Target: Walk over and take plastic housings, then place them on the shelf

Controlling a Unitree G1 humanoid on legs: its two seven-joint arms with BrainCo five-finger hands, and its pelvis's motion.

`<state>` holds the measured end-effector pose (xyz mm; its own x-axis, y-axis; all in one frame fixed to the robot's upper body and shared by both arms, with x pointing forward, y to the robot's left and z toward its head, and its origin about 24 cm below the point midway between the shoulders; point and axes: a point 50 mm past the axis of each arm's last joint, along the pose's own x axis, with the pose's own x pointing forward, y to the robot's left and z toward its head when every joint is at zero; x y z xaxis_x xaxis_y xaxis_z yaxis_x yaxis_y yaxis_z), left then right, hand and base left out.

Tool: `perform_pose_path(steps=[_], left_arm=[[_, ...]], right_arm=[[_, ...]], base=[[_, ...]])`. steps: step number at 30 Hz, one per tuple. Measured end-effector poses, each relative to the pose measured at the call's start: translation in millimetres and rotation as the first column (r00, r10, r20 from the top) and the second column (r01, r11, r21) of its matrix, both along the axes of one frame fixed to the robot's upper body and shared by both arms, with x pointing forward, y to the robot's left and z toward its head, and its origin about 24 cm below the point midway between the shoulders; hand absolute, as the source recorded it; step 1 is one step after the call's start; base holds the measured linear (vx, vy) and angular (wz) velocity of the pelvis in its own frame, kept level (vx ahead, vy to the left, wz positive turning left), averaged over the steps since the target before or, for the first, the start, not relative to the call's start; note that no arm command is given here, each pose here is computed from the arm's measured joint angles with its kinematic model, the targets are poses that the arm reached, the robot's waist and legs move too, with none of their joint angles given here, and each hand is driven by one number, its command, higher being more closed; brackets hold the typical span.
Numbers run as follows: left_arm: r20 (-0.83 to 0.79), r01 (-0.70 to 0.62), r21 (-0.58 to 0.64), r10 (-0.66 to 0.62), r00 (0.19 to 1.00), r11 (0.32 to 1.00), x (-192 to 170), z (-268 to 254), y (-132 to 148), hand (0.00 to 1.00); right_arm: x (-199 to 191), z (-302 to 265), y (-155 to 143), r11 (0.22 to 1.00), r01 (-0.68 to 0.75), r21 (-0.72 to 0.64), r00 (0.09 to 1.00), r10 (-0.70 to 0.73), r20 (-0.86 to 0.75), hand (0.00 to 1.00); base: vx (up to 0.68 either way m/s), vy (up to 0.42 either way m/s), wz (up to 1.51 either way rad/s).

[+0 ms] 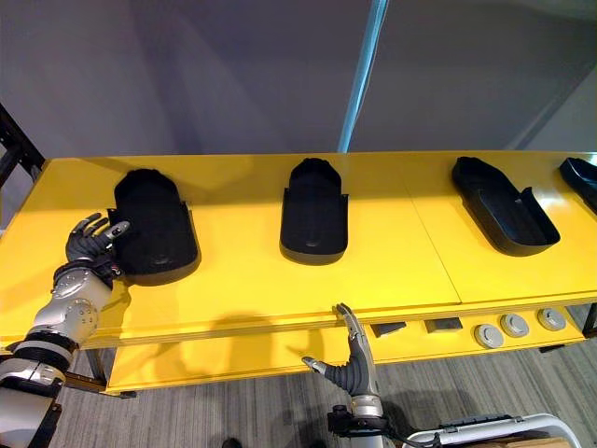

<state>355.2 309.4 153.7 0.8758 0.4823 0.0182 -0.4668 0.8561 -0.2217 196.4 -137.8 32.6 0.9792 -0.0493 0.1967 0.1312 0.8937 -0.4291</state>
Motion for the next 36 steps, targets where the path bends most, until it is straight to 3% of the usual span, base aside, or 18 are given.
perform_pose_path(steps=[14,16,19,20,23,26,29,31,36], left_arm=[[-0.044,-0.009,0.272,0.021,0.999,0.962,-8,22,21,0.00],[0.035,-0.037,0.296,0.028,0.999,0.954,-8,38,15,0.00],[0.298,-0.159,0.308,0.064,0.952,0.938,-19,80,-9,0.00],[0.414,-0.233,0.320,0.086,0.906,0.918,-31,92,-23,1.00],[0.618,-0.386,0.298,0.132,0.775,0.873,-75,93,-58,1.00],[0.667,-0.408,0.276,0.133,0.733,0.870,-107,70,-88,1.00],[0.589,-0.272,0.284,0.057,0.806,0.919,-124,31,-122,1.00],[0.493,-0.075,0.282,-0.077,0.867,0.957,-129,5,-152,1.00],[0.356,0.170,0.228,-0.245,0.902,0.959,-130,-28,-181,1.00]], right_arm=[[-2,2,8,0.999,-0.036,0.016,0.999,0.036,0.016,0.00],[-2,1,8,0.999,-0.036,0.019,0.999,0.036,0.017,0.00],[-2,-1,7,0.999,-0.036,0.021,0.999,0.036,0.016,0.00],[-2,-2,5,0.999,-0.030,0.023,0.999,0.030,0.019,0.00],[-3,-5,5,0.999,-0.012,0.053,1.000,0.011,0.014,0.00],[-6,-8,5,0.997,0.013,0.075,1.000,-0.013,0.000,0.00],[-6,-11,0,0.996,0.036,0.079,0.999,-0.036,-0.005,0.00],[-5,-12,-3,0.996,0.043,0.074,0.999,-0.042,-0.014,0.00],[-6,-13,-1,0.997,0.026,0.072,0.999,-0.024,-0.023,0.00]], base=[[0.00,-0.004,-0.04],[0.00,0.000,0.00],[0.01,-0.002,0.02],[0.00,0.000,0.00],[0.01,0.002,0.09],[-0.02,-0.001,0.10],[-0.04,0.010,0.12],[-0.05,0.016,0.13],[-0.02,0.003,0.00]])
